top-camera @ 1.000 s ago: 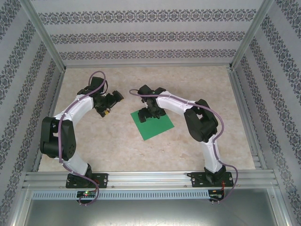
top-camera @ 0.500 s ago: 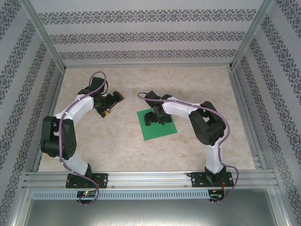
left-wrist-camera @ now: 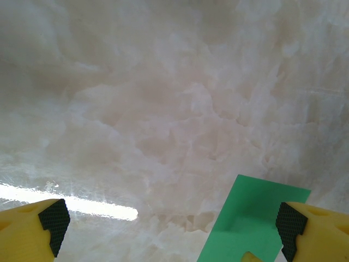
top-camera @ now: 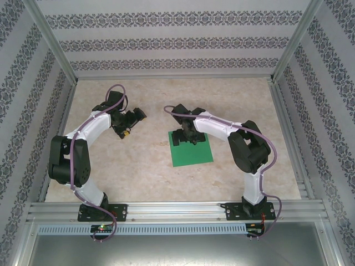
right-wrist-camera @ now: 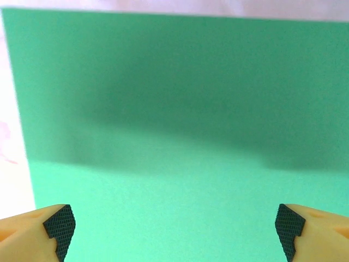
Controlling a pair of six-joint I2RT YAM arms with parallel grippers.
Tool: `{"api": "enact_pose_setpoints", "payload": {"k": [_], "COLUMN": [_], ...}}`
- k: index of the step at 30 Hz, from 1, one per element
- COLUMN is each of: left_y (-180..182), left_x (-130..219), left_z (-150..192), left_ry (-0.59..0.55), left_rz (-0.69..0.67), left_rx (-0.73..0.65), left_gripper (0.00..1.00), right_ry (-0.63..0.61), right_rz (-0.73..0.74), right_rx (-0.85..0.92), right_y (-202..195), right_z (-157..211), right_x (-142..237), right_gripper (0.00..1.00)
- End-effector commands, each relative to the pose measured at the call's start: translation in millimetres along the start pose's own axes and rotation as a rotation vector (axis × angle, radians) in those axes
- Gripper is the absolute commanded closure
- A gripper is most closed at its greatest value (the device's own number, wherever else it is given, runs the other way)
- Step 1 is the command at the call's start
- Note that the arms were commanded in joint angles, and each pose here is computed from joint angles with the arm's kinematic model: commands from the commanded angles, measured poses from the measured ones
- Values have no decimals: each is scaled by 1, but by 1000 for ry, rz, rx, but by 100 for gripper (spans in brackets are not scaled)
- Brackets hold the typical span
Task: Fold a paper plane with a square sheet of paper (pick it up from the middle)
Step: Move the square sheet of paper to the center of the table, then fold the square sheet of paper in half at the center of the table.
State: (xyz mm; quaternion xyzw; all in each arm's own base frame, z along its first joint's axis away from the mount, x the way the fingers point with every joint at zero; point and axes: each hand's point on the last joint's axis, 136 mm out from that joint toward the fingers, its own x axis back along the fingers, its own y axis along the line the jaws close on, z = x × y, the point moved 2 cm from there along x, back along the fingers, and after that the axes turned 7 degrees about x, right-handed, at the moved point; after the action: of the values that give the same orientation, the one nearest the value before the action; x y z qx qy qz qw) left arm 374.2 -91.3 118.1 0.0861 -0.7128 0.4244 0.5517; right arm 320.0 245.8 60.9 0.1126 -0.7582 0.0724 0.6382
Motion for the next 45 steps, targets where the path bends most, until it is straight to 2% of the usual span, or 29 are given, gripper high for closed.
{"api": "enact_pose_setpoints", "payload": {"k": [1, 19, 32, 35, 40, 45], "left_y": [6, 5, 3, 3, -2, -11], "left_x": [-4, -9, -13, -15, -21, -26], "left_z": [1, 0, 3, 5, 13, 22], "left_ry": [20, 36, 47, 54, 77, 94], "left_rz": [-9, -8, -7, -6, 55, 124], "left_rx": [2, 8, 15, 16, 28, 8], "left_gripper": [0, 0, 0, 0, 0, 1], "right_ry": [55, 150, 131, 82, 4, -151], "right_rz": [38, 46, 52, -3, -182, -544], "right_rx": [-9, -41, -79, -94, -136, -166], "right_y": [-7, -16, -24, -17, 6, 51], "right_z": [6, 31, 29, 20, 1, -31], "right_x": [-14, -52, -51, -40, -17, 30], "right_gripper": [2, 5, 17, 28, 49, 61]}}
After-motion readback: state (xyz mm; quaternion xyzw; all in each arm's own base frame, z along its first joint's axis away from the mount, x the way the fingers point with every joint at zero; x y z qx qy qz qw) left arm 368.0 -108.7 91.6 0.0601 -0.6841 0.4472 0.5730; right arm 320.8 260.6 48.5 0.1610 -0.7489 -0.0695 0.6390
